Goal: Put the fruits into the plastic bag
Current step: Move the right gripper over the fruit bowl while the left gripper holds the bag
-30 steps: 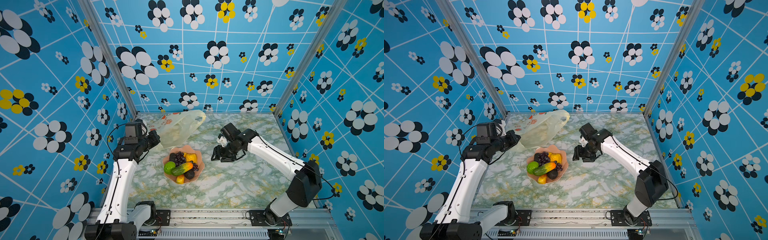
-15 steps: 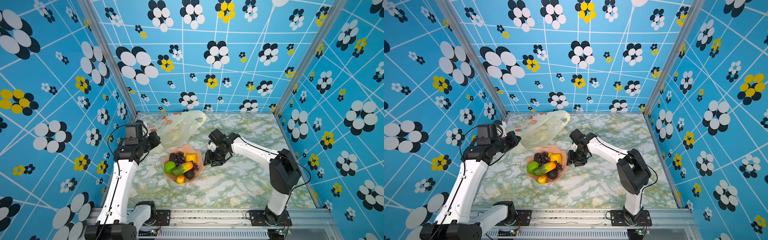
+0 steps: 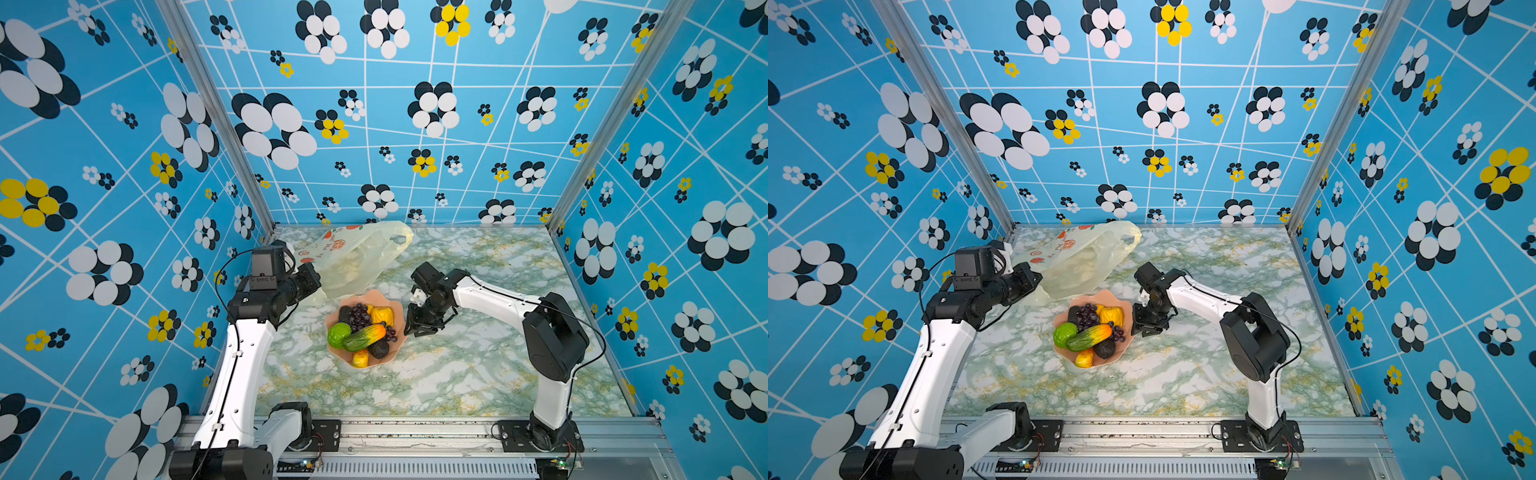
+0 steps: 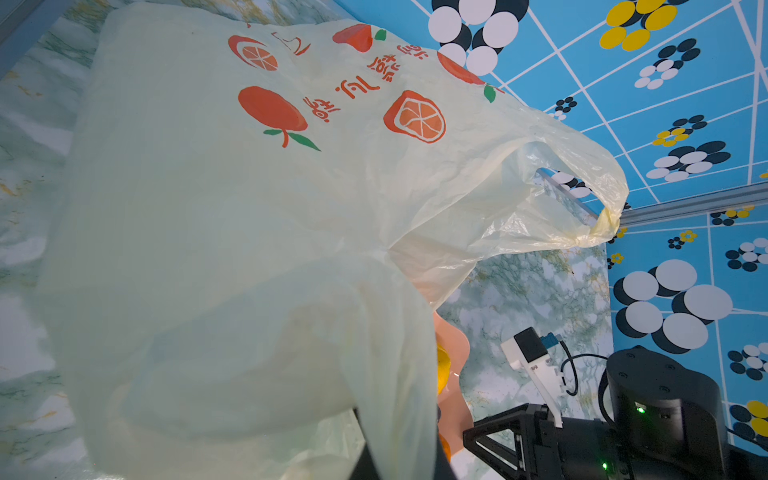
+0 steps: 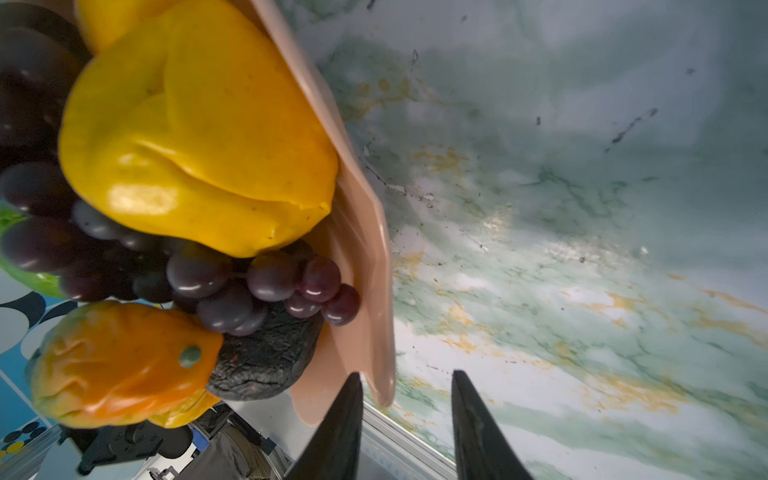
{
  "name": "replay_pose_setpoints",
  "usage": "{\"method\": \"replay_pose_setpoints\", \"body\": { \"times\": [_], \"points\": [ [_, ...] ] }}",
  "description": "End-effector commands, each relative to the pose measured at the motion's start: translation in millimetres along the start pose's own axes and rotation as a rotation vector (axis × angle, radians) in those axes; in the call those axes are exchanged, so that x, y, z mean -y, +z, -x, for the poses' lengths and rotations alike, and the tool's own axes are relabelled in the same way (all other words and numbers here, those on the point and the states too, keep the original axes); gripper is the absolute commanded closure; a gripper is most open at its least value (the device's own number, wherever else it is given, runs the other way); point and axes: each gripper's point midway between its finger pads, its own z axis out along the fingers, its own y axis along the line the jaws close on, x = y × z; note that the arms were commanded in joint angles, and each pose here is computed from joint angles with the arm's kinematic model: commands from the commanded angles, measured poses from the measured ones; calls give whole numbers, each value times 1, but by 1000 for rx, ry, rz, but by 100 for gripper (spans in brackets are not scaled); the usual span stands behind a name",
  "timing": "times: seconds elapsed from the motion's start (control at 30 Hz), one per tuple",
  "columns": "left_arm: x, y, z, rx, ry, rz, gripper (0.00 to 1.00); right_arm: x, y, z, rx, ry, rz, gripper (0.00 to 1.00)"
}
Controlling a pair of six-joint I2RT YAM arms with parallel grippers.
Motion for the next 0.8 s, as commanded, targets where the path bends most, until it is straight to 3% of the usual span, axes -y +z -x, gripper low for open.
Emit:
{"method": "replay_pose_setpoints", "body": {
  "times": [0.0,0.77],
  "points": [
    [1,-1,-7,-13,-8,-9,100,-10,1,4,4,-5,27,65],
    [1,-1,-11,-23,6,-9,100,-11,13,13,24,30,34,85]
  ]
}}
